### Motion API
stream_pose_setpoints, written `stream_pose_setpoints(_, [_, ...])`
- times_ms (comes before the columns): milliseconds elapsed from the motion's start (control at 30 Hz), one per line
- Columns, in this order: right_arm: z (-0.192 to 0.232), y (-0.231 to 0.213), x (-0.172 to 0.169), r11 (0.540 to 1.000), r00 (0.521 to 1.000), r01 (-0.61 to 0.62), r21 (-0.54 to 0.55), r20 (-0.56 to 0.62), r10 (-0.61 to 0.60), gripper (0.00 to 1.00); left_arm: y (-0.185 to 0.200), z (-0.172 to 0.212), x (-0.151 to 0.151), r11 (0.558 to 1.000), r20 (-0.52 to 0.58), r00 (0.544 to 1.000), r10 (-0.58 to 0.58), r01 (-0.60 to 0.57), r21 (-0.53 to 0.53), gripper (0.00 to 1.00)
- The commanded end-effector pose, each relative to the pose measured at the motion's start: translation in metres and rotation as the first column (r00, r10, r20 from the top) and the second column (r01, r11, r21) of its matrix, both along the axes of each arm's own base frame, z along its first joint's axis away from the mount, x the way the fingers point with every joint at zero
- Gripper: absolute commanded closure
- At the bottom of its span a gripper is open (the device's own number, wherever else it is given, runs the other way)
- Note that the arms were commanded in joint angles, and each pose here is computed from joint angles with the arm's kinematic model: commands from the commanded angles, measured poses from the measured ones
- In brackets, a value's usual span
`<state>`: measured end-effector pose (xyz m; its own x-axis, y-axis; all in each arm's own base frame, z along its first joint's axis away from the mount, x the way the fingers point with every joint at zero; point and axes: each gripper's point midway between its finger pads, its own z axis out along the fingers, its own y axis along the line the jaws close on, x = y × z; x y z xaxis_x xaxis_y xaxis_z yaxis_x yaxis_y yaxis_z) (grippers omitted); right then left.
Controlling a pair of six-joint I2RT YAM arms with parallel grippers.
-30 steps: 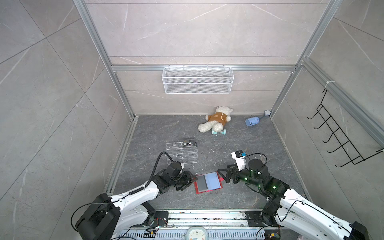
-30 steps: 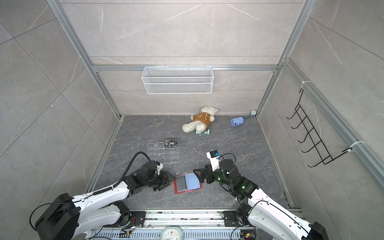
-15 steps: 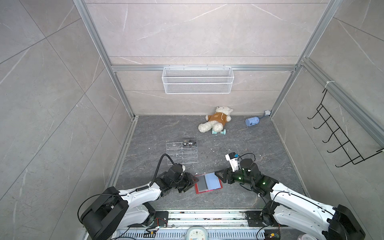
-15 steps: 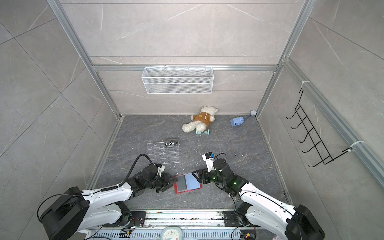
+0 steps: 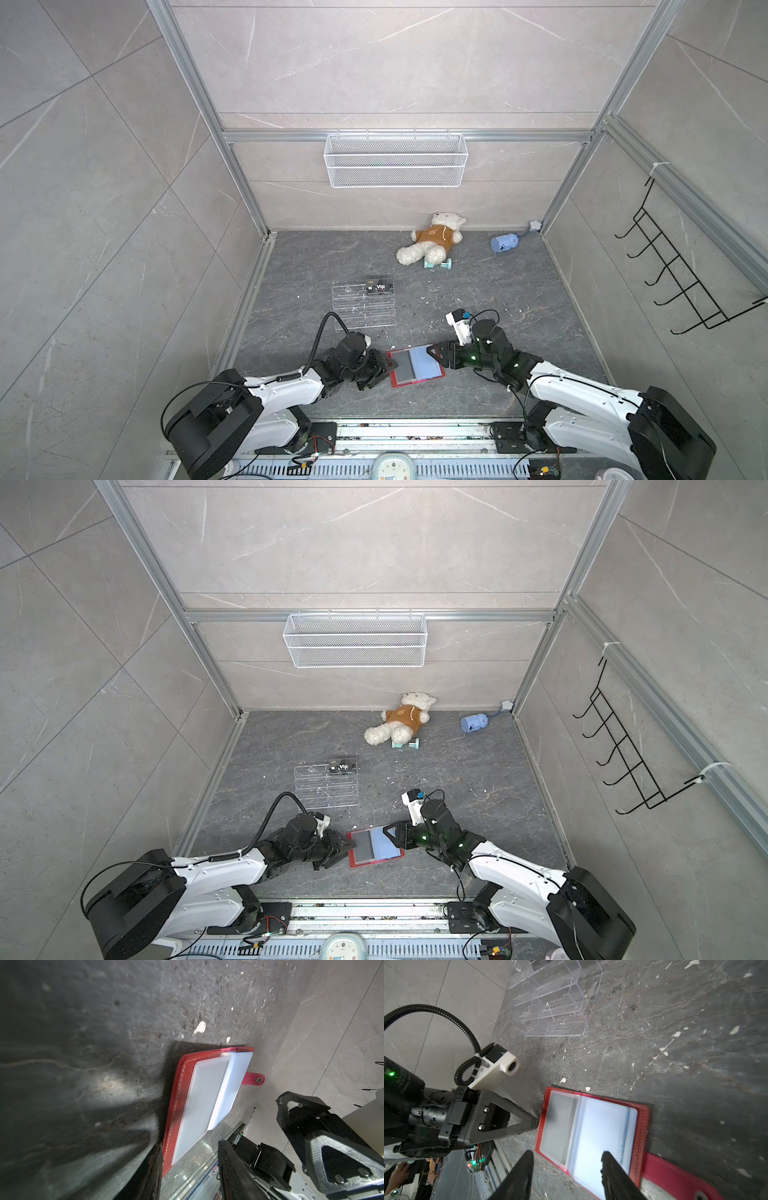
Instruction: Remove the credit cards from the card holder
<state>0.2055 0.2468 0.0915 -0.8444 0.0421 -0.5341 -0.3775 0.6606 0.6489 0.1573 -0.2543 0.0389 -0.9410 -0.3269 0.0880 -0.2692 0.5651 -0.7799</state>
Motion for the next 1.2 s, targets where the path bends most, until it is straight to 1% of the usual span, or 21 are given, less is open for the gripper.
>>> stream_pose_setpoints(0, [-0.004, 0.003, 0.0, 1.0, 1.0, 0.003, 0.024, -0.014, -0.003, 0.47, -0.003, 0.001, 0.004, 1.0, 0.017, 1.0, 0.022, -0.021, -0.018, 0.56])
stream_pose_setpoints(167, [-0.012, 0.004, 0.0, 1.0, 1.0, 0.006, 0.018, -0.03, -0.005, 0.49, -0.006, -0.001, 0.002, 1.0, 0.015, 1.0, 0.016, -0.016, -0.025, 0.58])
stream_pose_setpoints(600, [-0.026, 0.003, -0.001, 1.0, 0.998, 0.019, 0.013, -0.06, -0.018, 0.5, -0.009, 0.0, 0.003, 0.999, 0.043, 0.999, 0.025, -0.023, -0.045, 0.68])
stream_pose_setpoints(1167, [-0.045, 0.006, -0.004, 1.0, 0.994, 0.021, -0.007, -0.109, -0.022, 0.54, -0.01, 0.01, 0.005, 0.997, 0.089, 0.996, 0.024, -0.017, -0.069, 0.85])
